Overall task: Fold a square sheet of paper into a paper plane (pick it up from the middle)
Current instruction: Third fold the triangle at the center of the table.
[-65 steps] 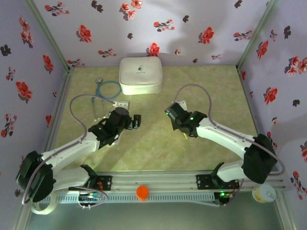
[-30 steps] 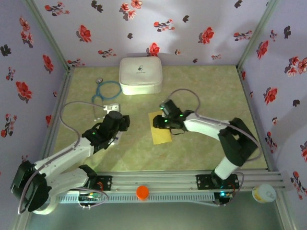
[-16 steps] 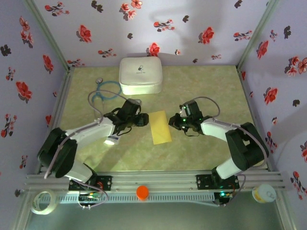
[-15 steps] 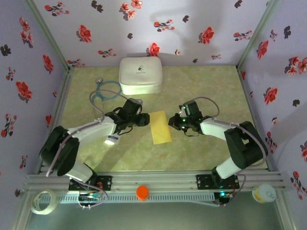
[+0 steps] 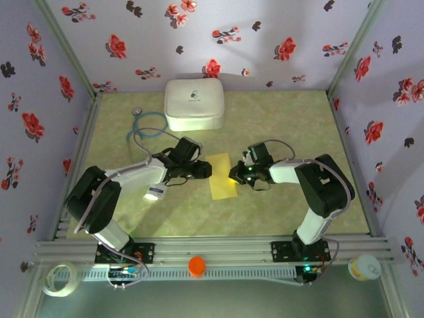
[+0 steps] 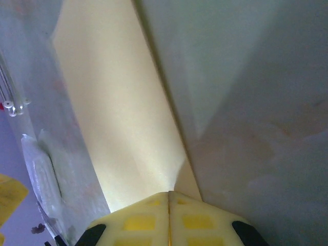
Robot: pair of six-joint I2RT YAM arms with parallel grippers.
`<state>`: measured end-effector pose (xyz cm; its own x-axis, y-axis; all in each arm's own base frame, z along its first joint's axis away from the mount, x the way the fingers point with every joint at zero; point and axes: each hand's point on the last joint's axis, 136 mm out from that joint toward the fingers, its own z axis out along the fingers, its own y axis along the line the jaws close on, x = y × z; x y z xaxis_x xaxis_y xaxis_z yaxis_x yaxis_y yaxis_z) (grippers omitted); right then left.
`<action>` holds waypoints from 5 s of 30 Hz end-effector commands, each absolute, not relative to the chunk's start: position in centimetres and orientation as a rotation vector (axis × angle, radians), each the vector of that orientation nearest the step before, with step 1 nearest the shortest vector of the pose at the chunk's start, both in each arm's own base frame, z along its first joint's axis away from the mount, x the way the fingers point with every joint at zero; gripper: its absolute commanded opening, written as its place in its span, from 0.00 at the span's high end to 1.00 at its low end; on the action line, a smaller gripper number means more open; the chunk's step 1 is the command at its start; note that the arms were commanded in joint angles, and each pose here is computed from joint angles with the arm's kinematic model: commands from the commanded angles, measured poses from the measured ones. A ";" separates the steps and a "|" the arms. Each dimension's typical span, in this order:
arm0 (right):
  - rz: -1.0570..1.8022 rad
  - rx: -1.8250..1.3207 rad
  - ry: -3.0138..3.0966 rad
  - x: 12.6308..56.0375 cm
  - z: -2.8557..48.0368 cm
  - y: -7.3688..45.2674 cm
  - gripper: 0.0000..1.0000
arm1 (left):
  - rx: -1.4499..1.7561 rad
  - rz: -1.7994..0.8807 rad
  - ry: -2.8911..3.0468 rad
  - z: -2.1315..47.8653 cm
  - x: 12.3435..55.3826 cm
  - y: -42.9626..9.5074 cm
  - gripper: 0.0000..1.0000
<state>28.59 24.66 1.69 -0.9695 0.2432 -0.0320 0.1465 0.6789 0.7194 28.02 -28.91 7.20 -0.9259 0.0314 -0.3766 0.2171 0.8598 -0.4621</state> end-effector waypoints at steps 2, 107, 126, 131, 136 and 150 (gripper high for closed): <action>1.049 0.486 2.840 27.2 -1.1 22.8 0.92 | 0.151 -0.808 2.695 7.2 28.5 -29.9 0.53; 1.017 0.589 2.827 26.7 -1.2 22.0 0.87 | -0.135 -1.225 2.741 4.0 28.7 -31.3 0.84; 1.014 0.592 2.824 26.7 -1.2 21.9 0.87 | -0.174 -1.169 2.800 2.3 28.5 -30.5 0.73; 1.018 0.598 2.824 26.8 -1.4 22.0 0.87 | -0.166 -1.176 2.839 1.4 28.1 -30.7 0.76; 1.019 0.598 2.825 26.7 -1.4 22.0 0.87 | -0.162 -1.201 2.833 1.5 28.0 -31.1 0.77; 1.016 0.599 2.824 26.7 -1.3 21.9 0.87 | -0.151 -1.256 2.801 2.2 28.3 -31.8 0.81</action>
<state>28.74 24.16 1.67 -0.9355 0.3533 -0.0019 0.2368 0.6310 0.7387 28.25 -31.25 2.28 -0.9916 -0.1245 -0.0345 -0.0589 0.6729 -0.7373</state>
